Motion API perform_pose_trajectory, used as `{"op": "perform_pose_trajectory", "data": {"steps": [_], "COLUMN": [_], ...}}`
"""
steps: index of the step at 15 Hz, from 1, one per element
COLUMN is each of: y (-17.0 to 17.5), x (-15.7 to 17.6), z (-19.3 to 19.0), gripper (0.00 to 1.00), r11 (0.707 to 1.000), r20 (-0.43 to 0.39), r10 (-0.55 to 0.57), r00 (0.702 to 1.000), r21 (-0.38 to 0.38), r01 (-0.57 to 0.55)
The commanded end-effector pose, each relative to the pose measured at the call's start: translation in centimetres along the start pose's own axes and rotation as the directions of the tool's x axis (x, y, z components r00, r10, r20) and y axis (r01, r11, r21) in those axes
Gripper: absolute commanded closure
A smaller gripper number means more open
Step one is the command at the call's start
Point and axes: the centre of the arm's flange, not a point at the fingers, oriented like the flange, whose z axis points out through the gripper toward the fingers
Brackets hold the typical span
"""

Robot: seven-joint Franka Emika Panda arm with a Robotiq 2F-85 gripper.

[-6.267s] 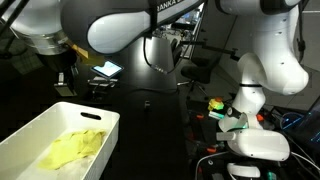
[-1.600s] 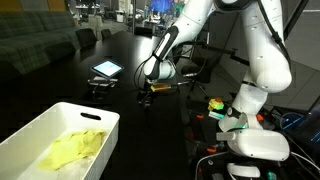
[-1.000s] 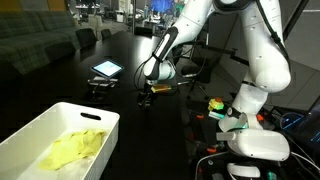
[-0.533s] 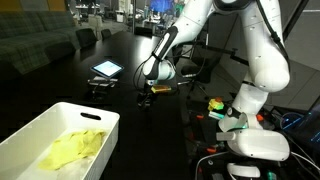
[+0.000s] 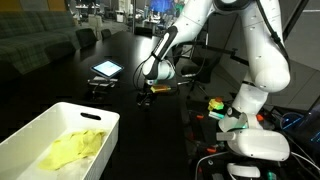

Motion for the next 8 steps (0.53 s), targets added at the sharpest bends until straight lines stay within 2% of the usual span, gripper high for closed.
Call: {"op": "perform_pose_trajectory", "data": {"steps": [1, 8], "y": [-0.7, -2.1], "x": [1.0, 1.4], "z": [0.1, 1.6], "gripper": [0.0, 0.0], "r11": [1.0, 0.999], "r20": [-0.032, -0.031], "r10": [-0.013, -0.033], "r00": [0.999, 0.999], "r21": [0.002, 0.002], "r01": [0.013, 0.033]}}
